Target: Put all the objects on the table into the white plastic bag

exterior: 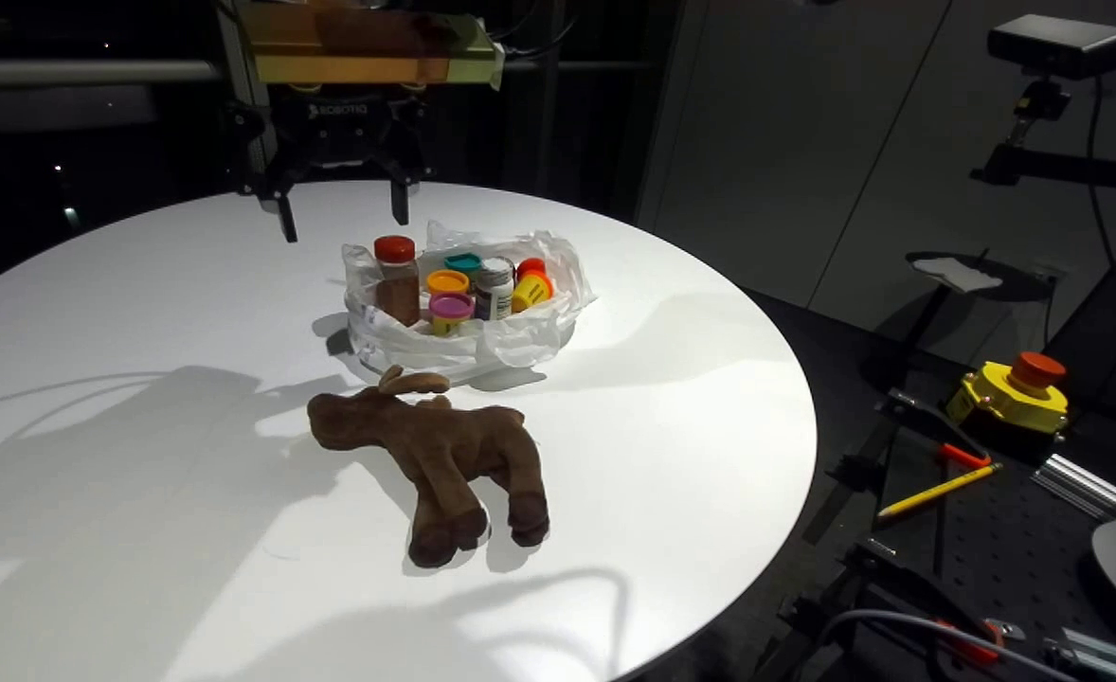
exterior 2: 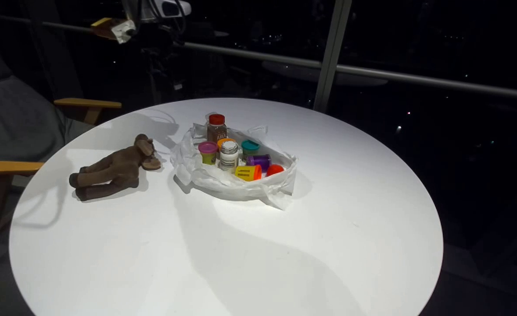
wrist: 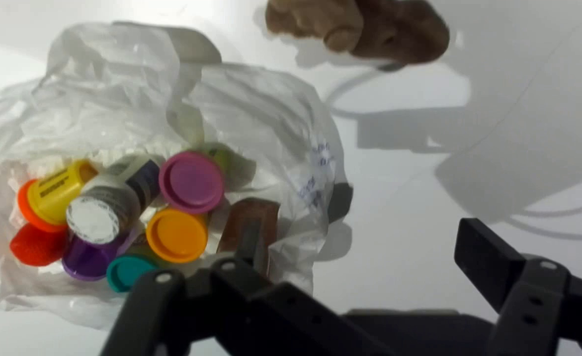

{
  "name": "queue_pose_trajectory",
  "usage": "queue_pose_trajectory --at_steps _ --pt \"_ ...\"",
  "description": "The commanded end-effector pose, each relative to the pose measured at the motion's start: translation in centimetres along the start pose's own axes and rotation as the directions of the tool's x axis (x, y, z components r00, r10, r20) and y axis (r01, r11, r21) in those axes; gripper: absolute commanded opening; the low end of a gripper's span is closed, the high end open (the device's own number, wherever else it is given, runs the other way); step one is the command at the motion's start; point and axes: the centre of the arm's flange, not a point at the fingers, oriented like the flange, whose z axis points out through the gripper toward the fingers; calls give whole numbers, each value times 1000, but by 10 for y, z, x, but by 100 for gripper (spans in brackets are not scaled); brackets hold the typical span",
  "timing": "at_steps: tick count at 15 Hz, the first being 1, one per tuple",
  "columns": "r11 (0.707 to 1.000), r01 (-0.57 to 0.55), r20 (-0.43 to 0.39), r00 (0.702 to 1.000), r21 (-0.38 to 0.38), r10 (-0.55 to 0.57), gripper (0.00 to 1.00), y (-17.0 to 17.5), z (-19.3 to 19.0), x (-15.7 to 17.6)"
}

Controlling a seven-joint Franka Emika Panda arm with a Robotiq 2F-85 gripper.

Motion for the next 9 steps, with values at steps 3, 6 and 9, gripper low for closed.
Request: queue_pose_trajectory --at_steps 3,6,9 --pt "993 75 58 996 -86 -70 100 15 15 -108" --pt "984 141 124 984 -113 -127 100 28 44 -138" --pt "975 212 149 968 -66 -201 100 35 64 -156"
